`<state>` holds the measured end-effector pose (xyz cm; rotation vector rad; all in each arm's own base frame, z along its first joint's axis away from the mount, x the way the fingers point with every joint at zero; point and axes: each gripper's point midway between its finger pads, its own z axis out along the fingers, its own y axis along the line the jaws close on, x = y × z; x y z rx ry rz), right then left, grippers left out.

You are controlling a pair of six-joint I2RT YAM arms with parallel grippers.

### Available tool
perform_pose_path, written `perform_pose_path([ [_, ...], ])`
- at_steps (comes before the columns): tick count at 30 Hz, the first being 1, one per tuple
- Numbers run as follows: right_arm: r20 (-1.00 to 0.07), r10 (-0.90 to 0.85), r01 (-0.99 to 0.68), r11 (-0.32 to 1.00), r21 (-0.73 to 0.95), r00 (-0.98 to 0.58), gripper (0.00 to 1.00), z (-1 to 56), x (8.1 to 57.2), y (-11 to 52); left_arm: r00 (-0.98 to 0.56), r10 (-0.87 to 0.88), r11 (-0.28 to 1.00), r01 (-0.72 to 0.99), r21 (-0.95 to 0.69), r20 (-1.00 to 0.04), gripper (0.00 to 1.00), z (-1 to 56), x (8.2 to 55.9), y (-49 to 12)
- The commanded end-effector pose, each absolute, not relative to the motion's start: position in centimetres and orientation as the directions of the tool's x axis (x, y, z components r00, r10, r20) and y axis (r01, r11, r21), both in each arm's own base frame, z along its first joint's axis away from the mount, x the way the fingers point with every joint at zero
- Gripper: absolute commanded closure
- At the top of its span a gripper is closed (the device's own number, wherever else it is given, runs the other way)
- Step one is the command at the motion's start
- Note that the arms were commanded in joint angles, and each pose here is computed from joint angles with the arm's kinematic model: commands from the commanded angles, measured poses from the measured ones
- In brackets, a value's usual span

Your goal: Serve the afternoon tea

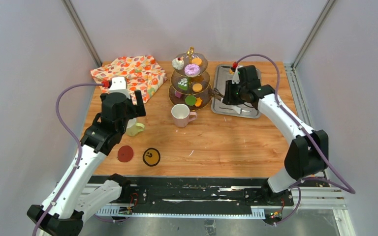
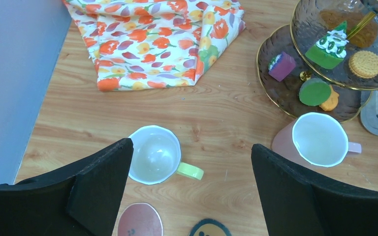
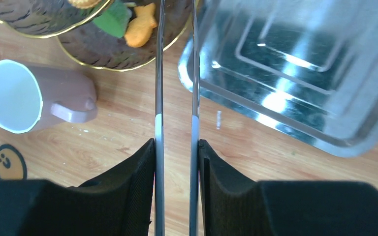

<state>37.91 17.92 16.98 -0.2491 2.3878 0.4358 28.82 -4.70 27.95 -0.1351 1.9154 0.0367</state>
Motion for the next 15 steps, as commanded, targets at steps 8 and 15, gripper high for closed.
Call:
perform_pose_path([
  [8, -0.745, -0.016, -0.078, 0.996, 0.048, -0.667, 0.63, 19.4, 40.9, 8.2, -0.326, -0.091, 0.993, -0.098, -0.062, -0.941, 0.05, 28.0, 29.5, -5.4],
  [15, -0.747, -0.07, -0.015, 0.997, -0.081, -0.661, 0.59, 19.0, 46.9, 6.8, -0.325, -0.088, 0.993, -0.103, -0.057, -0.942, 0.05, 28.1, 29.3, -5.2],
])
